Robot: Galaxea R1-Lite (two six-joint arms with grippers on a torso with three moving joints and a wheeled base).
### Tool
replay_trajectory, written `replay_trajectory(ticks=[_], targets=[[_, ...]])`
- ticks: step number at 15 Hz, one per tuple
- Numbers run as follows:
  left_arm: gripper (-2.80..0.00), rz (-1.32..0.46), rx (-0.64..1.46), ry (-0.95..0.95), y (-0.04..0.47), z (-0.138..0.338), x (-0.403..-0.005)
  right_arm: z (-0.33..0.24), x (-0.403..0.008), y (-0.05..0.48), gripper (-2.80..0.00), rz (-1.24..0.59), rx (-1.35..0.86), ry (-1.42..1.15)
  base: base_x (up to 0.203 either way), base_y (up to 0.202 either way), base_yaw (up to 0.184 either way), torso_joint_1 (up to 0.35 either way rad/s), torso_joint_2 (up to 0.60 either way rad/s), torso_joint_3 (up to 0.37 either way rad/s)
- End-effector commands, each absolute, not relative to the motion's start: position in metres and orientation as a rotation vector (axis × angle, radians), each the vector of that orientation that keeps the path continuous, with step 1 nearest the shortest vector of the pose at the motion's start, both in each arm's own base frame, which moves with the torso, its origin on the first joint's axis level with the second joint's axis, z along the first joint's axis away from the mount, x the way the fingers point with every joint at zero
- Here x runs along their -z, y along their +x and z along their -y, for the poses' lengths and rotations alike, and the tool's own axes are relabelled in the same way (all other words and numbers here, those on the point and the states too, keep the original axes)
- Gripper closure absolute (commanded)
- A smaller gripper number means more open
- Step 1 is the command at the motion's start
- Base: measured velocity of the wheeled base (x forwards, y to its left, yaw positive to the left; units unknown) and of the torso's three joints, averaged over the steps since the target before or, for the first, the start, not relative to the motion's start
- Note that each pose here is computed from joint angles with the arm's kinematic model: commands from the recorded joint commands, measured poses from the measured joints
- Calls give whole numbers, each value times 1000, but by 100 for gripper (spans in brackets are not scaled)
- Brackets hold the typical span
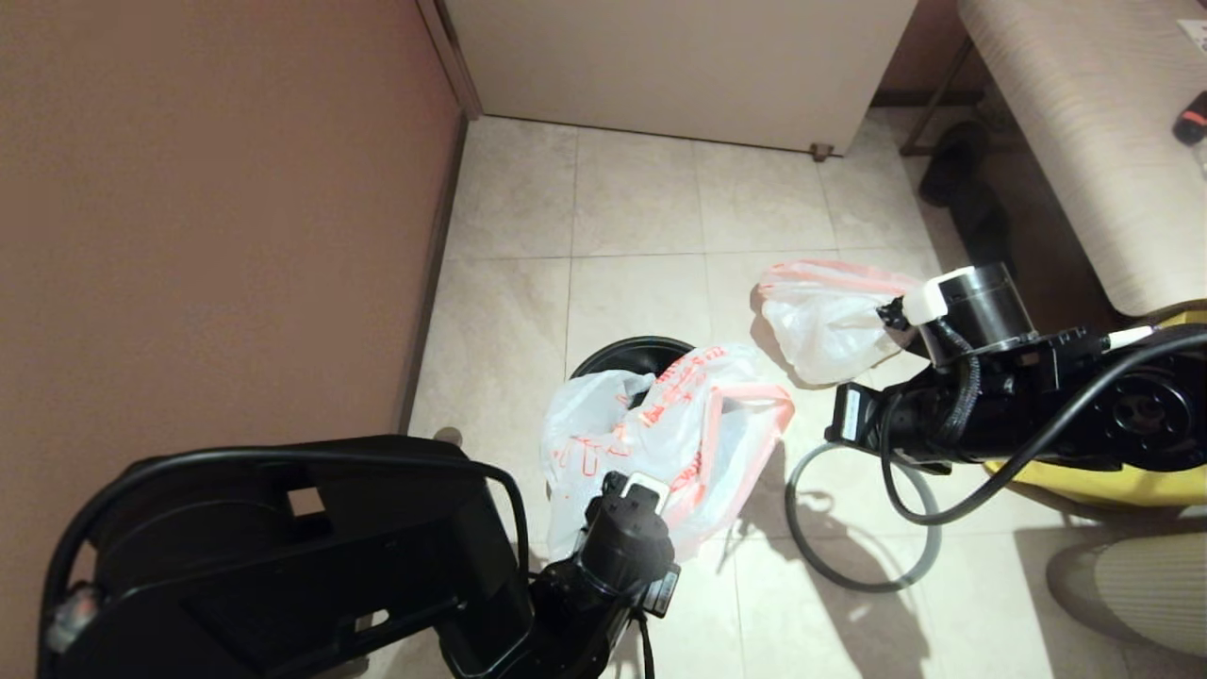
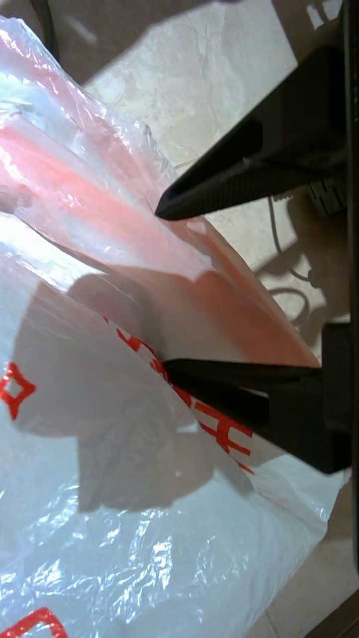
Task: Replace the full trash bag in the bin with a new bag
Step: Put the new garbage bag on the trash can
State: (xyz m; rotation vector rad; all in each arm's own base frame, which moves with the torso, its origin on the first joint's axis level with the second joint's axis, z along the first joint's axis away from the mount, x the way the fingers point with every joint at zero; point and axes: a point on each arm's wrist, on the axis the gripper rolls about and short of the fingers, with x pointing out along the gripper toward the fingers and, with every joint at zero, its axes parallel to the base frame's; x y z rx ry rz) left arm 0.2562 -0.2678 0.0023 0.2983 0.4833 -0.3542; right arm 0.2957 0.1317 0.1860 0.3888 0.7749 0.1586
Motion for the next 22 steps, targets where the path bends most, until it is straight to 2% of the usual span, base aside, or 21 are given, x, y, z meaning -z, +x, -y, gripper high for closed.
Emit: replay_trajectory(ticks=[1, 9, 13, 16, 18, 22], targets=[[0, -471, 354, 290, 255, 267, -8, -131, -185, 295, 0, -775, -147, 387, 0, 0, 0, 0, 0, 0], [0, -465, 357, 281, 253, 265, -12, -131, -184, 294, 0, -771, -135, 383, 0, 0, 0, 0, 0, 0], [0, -379, 335, 226, 259, 255, -50, -131, -183, 295, 0, -774, -136, 383, 0, 0, 0, 0, 0, 0], [0, -280, 235, 159, 287, 229, -83, -135, -181, 298, 0, -777, -168, 389, 0, 0, 0, 0, 0, 0], [0, -249, 175, 146, 303, 215, -91, -142, -178, 305, 0, -758, -230, 407, 0, 0, 0, 0, 0, 0], [0, -238, 134, 141, 316, 205, -93, -169, -145, 322, 0, -808, -284, 340, 0, 0, 0, 0, 0, 0]])
